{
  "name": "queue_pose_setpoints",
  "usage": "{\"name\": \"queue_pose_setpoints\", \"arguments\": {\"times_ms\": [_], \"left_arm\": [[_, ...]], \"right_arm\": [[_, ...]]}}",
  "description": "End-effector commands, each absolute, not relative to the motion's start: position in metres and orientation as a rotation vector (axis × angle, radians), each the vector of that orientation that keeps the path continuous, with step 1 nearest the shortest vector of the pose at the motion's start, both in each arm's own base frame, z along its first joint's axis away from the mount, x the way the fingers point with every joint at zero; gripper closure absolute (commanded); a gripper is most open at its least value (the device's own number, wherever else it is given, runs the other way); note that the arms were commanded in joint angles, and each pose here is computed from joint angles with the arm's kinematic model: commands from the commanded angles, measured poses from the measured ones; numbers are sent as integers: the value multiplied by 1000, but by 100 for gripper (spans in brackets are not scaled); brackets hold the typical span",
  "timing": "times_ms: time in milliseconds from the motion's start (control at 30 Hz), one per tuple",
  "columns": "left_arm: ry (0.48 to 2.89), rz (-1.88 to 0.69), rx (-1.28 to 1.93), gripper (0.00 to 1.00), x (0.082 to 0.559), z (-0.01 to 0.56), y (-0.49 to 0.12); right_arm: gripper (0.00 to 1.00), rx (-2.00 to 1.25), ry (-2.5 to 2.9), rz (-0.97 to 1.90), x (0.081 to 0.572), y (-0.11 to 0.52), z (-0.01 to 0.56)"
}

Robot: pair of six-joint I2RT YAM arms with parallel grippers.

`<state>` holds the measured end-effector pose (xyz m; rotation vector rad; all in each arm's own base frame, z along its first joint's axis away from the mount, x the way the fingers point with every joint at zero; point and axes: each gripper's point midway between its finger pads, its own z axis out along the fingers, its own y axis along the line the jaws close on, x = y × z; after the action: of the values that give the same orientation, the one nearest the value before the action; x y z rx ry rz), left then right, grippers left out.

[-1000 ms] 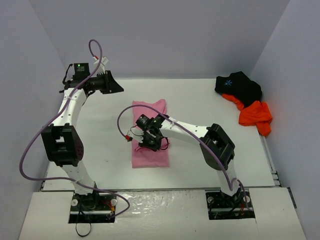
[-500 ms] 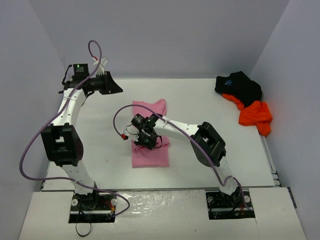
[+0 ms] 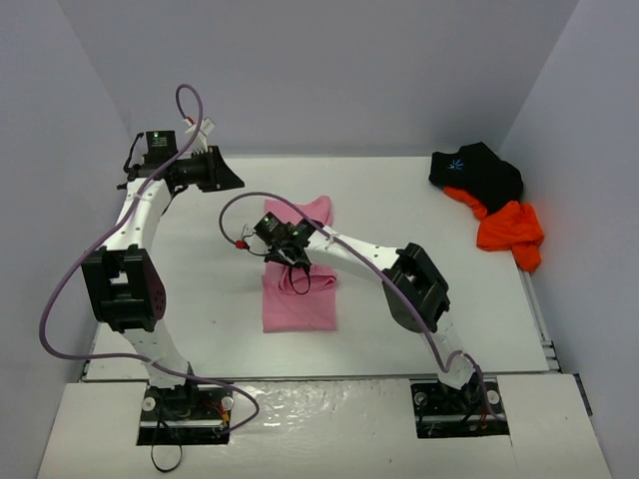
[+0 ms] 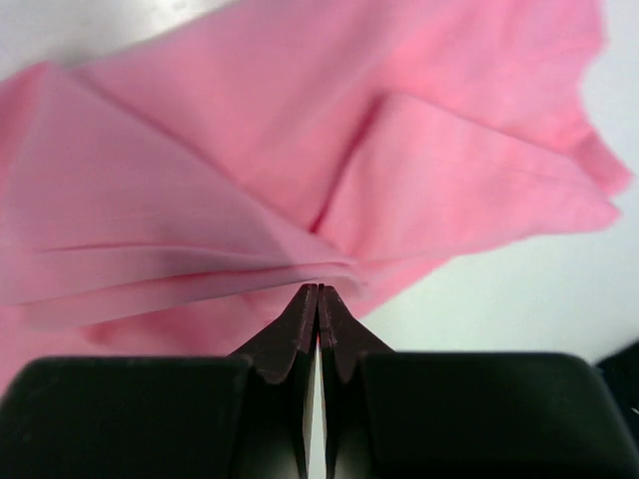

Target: Fold and stack the t-shirts

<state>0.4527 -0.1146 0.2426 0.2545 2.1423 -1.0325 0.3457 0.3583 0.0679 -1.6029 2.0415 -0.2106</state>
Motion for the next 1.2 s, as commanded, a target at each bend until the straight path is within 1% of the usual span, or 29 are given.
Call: {"name": "queue_pose_setpoints", "arguments": {"times_ms": [0,133,200,267,400,500,567,600,633,667,700,800,833,933,1000,1067,1100,1167], "left_arm": [[1995,-979,345,88,450,291,-113],[1996,-982,340,88,451,289,-113],[1994,-987,343,88,451,290,-114],[1991,-996,354,88,447,291,-115],[2003,-1052,370,89,436,286,-121],[2105,-1082,422,89,419,263,-126],[2157,-1092,453,85,408,252,-127],[2169,-1109,460,83,404,248,-128],[2184,-1137,472,79,396,242,-129],[2192,-1157,480,77,389,239,-131],[2197,-1175,486,76,382,236,-132],[2236,-1192,559,70,362,226,-139],[2256,-1215,588,69,354,223,-142],[2339,-1391,677,64,321,209,-168],[2381,-1513,657,63,308,201,-175],[2399,-1542,586,62,314,194,-177],[2415,-1549,559,61,313,188,-177],[2427,-1584,491,59,318,182,-179]], "right_arm": [[100,-1340,1983,-338,398,354,114],[100,-1211,1927,-485,439,341,111],[100,-1173,1920,-524,452,335,118],[100,-1202,1926,-493,446,334,122],[100,-1255,1978,-382,410,320,132],[100,-1262,2015,-353,387,298,134],[99,-1219,2018,-331,380,282,150],[87,-1191,2020,-322,381,273,159],[68,-1168,2033,-320,380,260,164],[62,-1163,2057,-309,377,249,165],[60,-1163,2086,-294,375,238,165],[58,-1182,2225,-20,367,216,159],[59,-1187,2270,61,362,210,154],[67,-1184,2451,305,338,203,124],[72,-1164,2493,491,324,212,116],[73,-1106,2509,704,314,225,117],[73,-1089,2528,756,310,228,113],[73,-1062,2549,1002,293,243,109]]}}
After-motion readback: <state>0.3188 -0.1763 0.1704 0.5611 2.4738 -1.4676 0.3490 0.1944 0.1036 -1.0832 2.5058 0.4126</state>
